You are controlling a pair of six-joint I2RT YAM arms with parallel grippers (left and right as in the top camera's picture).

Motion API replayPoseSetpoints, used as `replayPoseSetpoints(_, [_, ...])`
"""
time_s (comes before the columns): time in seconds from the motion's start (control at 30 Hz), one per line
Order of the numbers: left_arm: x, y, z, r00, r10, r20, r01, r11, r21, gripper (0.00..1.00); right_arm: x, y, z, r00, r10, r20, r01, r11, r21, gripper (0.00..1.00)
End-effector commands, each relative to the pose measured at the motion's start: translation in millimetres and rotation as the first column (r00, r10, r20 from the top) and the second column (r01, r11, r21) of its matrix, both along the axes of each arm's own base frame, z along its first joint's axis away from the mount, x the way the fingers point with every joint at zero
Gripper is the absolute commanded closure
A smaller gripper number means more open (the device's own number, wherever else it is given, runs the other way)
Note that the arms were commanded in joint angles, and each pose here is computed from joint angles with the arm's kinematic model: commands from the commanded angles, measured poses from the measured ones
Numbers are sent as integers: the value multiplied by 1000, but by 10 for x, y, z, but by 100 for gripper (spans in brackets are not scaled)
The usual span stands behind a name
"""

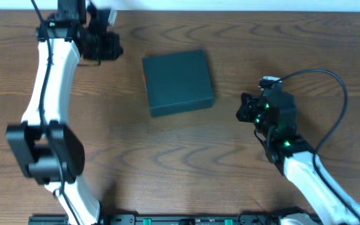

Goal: Pack container

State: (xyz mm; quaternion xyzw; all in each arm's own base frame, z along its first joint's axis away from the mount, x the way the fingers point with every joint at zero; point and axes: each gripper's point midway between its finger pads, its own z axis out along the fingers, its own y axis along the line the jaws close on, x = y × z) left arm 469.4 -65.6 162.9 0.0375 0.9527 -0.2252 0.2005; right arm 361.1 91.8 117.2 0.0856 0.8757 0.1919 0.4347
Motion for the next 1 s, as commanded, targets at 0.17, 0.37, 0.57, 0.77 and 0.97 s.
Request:
replayPoseSetpoints(0.17, [-131,-345,-1138,946,54,-318,-112,980,-165,94,257,337,-480,983,162,-84,-154,984,93,99])
replayPoseSetpoints(0.37, [50,-540,-1149,965,58,-257,-107,978,-180,94,577,597,-548,957,276,-94,-261,954,146,98])
replayPoseSetpoints(0.57, [89,-782,-1121,976,23,-217,-64,980,-186,94,576,821,-463,915,395,-81,-370,903,218,99])
replayPoseSetpoints(0.77, [119,-903,-1105,983,1,-185,-36,982,-184,94,316,959,-585,868,466,-169,-410,867,284,99])
replayPoseSetpoints(0.97, [94,-899,-1115,980,2,-197,-38,983,-181,94,266,895,-670,865,454,-213,-393,878,274,99])
